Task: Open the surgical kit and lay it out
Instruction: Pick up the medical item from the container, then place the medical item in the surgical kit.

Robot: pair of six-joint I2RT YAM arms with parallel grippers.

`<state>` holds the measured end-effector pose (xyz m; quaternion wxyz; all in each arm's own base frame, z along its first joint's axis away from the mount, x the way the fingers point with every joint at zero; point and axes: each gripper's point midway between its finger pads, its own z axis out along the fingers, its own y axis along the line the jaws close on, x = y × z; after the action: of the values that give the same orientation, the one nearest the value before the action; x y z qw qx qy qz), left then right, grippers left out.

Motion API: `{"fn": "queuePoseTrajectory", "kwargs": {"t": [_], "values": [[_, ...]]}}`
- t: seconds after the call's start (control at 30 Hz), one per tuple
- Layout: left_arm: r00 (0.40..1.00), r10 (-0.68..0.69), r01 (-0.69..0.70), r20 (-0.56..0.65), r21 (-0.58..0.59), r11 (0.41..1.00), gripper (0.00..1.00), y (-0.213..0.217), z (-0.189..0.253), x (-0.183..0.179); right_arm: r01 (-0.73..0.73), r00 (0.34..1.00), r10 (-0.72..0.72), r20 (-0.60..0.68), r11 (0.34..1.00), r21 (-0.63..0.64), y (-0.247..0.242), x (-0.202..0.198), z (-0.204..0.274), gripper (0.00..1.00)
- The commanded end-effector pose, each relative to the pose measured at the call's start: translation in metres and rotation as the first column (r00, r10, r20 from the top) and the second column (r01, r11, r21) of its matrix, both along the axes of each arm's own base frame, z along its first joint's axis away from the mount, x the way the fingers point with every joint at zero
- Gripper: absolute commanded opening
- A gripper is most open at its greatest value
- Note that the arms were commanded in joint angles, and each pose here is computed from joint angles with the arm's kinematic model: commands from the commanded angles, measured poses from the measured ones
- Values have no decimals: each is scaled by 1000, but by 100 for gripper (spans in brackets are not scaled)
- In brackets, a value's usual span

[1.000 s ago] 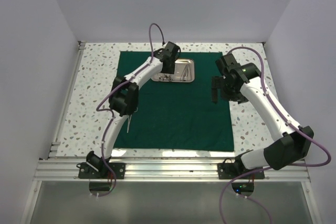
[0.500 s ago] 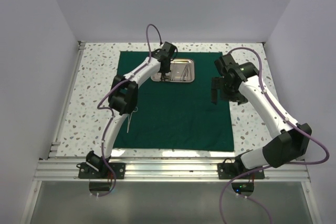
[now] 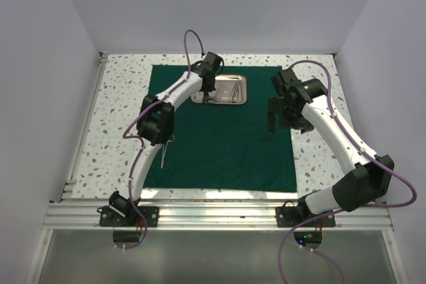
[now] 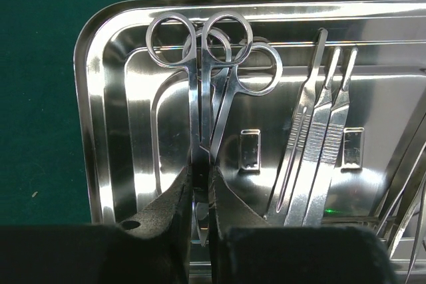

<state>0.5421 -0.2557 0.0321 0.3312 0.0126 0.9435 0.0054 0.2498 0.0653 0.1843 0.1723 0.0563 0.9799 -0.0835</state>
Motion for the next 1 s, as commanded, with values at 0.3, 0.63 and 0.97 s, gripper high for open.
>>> {"fn": "queuePoseTrajectory", "kwargs": {"t": [0.3, 0.63, 0.97], "values": [[990, 24, -9, 136, -110, 994, 0, 15, 94, 19, -8, 1000, 8, -3, 1000, 23, 8, 8, -3, 99], [990, 14, 4, 139, -128, 992, 0, 18, 113, 5, -40, 999, 40, -6, 999, 22, 9, 11, -4, 99], [998, 31, -32, 52, 32, 999, 0, 79, 102, -129, -88, 996, 88, 1, 993, 75, 23, 20, -14, 99]]}}
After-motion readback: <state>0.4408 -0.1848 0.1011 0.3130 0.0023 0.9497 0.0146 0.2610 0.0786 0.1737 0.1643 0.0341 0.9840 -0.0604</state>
